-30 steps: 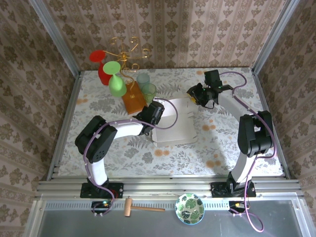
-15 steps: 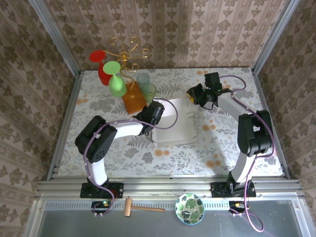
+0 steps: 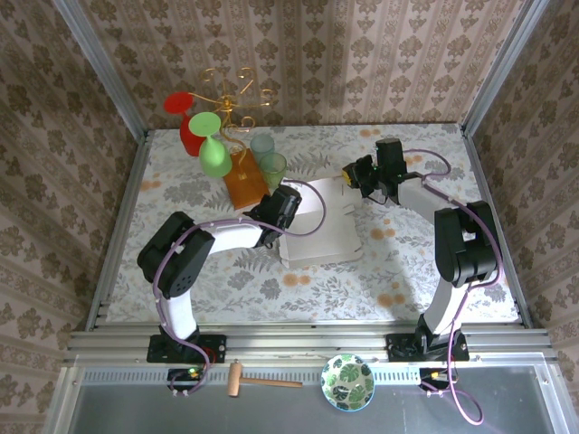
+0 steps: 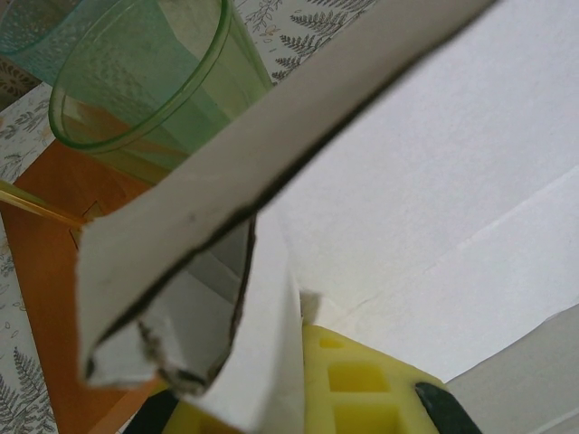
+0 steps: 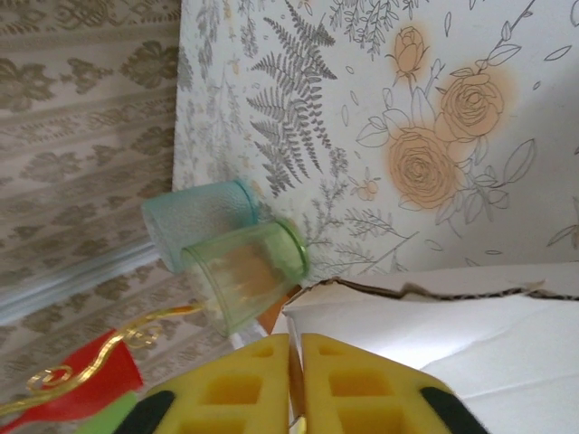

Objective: Fold the paper box

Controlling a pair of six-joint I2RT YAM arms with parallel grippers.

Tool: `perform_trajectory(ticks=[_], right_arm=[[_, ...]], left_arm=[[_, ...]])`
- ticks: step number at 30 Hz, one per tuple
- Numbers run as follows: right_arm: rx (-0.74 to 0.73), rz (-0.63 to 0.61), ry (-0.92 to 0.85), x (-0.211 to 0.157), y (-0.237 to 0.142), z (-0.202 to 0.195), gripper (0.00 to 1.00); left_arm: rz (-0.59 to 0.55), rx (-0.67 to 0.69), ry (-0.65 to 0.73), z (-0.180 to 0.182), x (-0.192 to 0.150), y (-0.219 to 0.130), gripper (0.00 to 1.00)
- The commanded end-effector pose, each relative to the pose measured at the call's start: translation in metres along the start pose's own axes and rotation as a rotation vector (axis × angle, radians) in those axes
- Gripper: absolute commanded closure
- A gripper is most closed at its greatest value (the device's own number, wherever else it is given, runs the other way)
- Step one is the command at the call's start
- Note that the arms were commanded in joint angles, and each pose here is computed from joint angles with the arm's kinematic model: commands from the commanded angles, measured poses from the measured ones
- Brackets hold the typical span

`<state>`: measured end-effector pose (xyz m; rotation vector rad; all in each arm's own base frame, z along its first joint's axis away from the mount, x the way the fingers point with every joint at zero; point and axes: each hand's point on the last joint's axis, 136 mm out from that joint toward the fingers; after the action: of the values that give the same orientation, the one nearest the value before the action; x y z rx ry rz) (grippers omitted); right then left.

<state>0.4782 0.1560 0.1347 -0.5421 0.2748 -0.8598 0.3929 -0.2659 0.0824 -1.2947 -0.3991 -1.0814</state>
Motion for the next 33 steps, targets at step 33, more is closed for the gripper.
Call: perform_trajectory(ticks=[33], right_arm=[[-0.184,-0.094,-0.014,-0.025,-0.020,-0.140,0.93]], left_arm=[[0.229,-0.083,-0.050,0.010,-0.008,-0.002,1.00]])
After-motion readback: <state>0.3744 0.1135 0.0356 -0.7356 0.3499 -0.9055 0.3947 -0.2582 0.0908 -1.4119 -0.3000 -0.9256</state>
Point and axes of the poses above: each hand's point on the last joint's axis, 136 mm out from that joint toward the fingers, its own y axis out along the fingers, its own z axis along the line the jaws close on, x = y × z, and after that the axes turned 5 degrees about -y, right-handed
